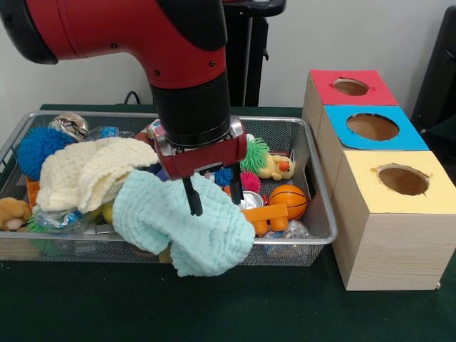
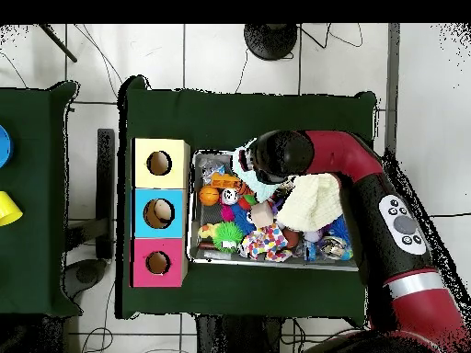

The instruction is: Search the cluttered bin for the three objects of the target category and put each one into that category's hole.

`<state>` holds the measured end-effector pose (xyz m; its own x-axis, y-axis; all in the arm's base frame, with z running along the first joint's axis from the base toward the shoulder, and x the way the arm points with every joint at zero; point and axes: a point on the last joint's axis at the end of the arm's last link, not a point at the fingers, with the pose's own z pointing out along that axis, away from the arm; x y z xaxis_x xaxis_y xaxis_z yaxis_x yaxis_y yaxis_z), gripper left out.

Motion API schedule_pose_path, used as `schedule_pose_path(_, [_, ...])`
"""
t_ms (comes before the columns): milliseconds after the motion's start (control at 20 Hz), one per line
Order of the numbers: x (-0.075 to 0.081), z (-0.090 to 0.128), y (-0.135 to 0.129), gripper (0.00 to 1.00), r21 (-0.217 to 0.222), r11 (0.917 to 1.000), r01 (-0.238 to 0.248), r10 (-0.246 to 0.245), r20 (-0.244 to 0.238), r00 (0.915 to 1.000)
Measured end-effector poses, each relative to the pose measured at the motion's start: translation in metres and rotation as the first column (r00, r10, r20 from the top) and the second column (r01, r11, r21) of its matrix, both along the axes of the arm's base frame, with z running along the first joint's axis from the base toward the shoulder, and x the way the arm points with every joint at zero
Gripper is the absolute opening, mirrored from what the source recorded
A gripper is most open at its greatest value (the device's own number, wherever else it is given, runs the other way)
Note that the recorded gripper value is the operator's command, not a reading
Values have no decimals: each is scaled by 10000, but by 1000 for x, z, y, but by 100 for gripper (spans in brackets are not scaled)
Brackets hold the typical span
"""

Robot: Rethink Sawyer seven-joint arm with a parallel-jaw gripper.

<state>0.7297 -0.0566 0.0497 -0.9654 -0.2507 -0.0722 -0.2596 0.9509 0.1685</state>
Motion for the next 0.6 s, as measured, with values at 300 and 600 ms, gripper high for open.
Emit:
schedule_pose_path(300, [10, 0, -9, 100, -59, 9998, 165, -165, 54, 9998])
schedule_pose_path(600, [21, 6, -21, 100, -221, 9996, 172, -169, 158, 9997])
